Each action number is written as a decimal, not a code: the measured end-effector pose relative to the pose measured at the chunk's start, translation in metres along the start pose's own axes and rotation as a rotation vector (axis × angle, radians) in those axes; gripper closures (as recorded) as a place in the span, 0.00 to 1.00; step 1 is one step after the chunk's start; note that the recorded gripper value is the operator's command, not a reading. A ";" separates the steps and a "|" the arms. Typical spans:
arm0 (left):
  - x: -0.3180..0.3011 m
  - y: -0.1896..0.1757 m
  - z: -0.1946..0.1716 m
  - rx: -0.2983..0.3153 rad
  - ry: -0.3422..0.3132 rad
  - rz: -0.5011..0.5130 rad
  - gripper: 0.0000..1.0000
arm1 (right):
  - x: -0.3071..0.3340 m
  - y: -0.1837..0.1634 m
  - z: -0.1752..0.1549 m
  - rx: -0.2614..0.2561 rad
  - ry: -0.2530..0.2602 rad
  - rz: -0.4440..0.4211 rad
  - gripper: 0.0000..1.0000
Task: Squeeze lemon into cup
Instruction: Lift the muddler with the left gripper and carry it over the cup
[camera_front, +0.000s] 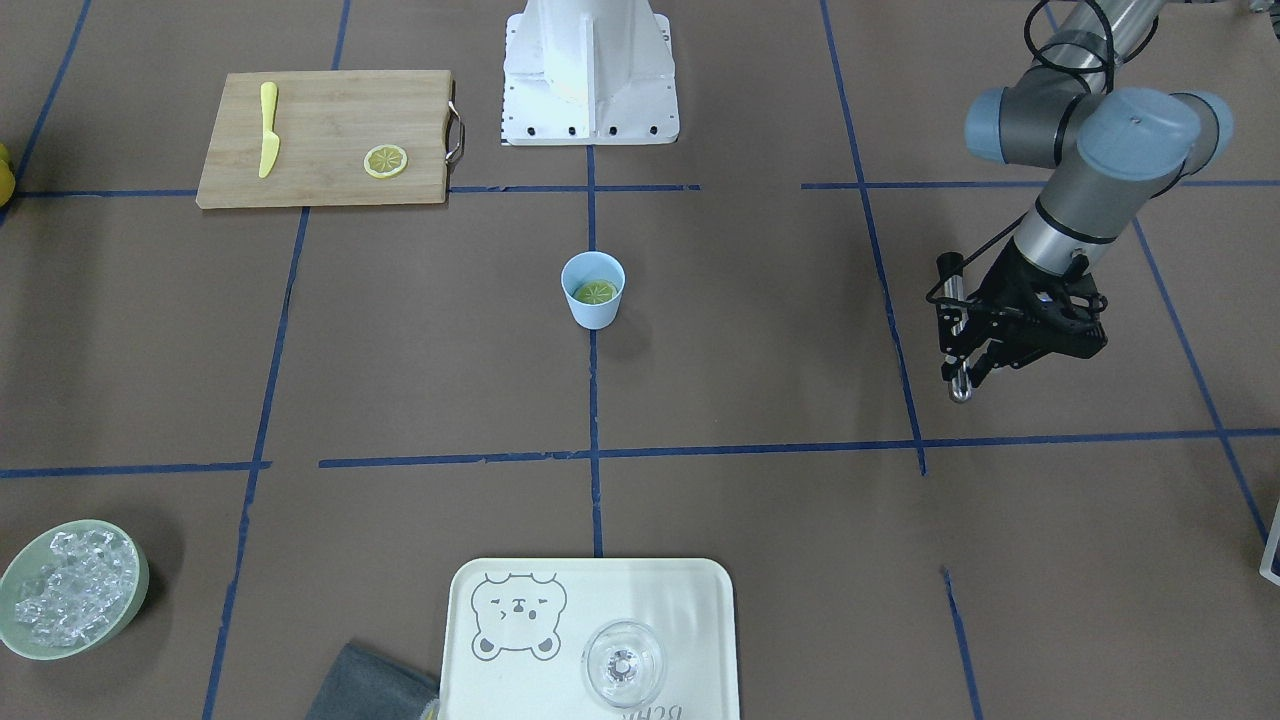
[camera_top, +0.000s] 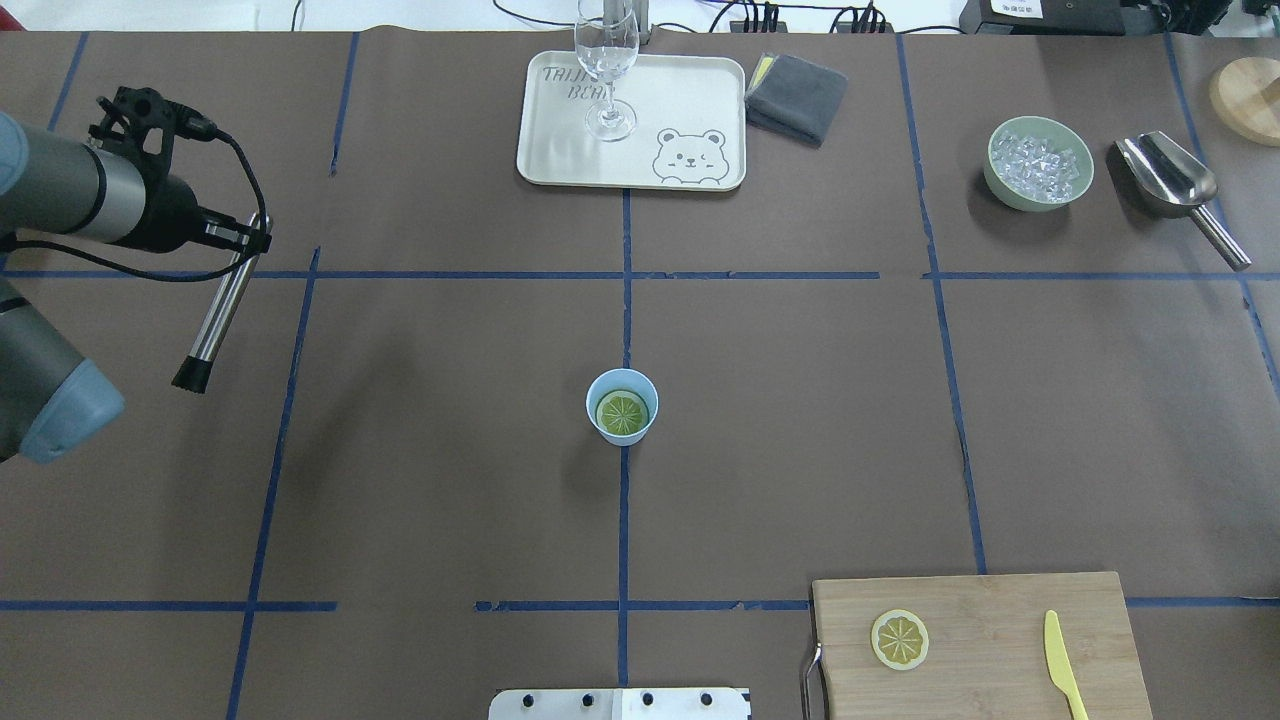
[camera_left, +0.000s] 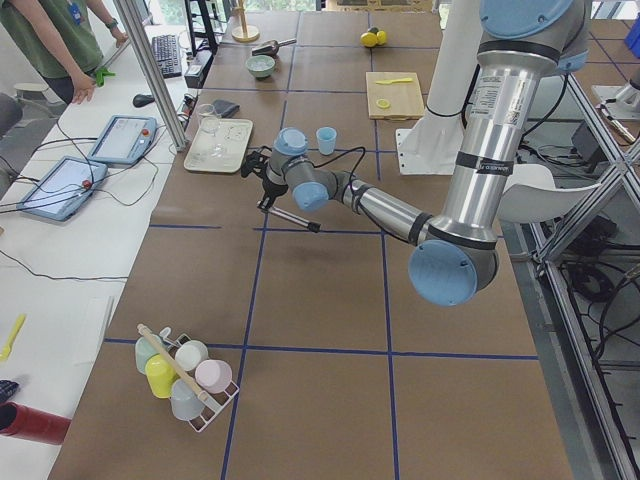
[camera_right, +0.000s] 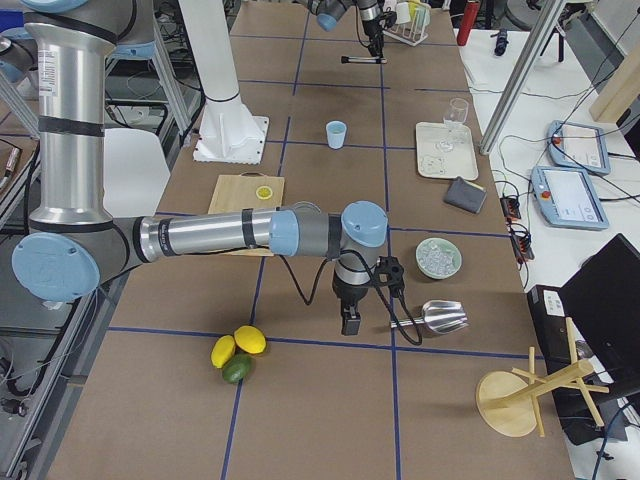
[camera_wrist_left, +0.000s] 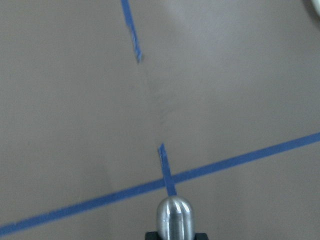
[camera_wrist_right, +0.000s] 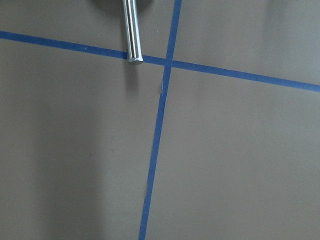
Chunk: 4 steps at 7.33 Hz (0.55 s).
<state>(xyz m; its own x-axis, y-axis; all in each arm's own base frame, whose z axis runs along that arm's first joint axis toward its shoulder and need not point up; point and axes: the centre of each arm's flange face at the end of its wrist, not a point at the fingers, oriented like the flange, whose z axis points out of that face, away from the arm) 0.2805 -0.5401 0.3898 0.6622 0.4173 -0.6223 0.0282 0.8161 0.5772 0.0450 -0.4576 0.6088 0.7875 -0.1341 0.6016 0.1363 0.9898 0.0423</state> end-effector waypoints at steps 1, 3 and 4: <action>0.013 -0.028 -0.014 0.080 0.007 0.107 1.00 | 0.001 0.000 -0.001 0.002 0.000 0.003 0.00; 0.044 -0.061 -0.047 0.301 0.100 0.249 1.00 | 0.002 0.001 -0.001 0.002 0.000 0.006 0.00; 0.054 -0.065 -0.061 0.413 0.163 0.295 1.00 | 0.002 0.001 -0.001 0.002 -0.001 0.008 0.00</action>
<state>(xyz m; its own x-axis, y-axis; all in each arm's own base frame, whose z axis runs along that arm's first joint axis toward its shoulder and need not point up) 0.2689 -0.5463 0.2871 0.5624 0.6889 -0.4572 0.1722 0.4432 0.8797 0.0477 -0.4568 0.6093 0.7882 -0.1260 0.6023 0.1284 0.9909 0.0393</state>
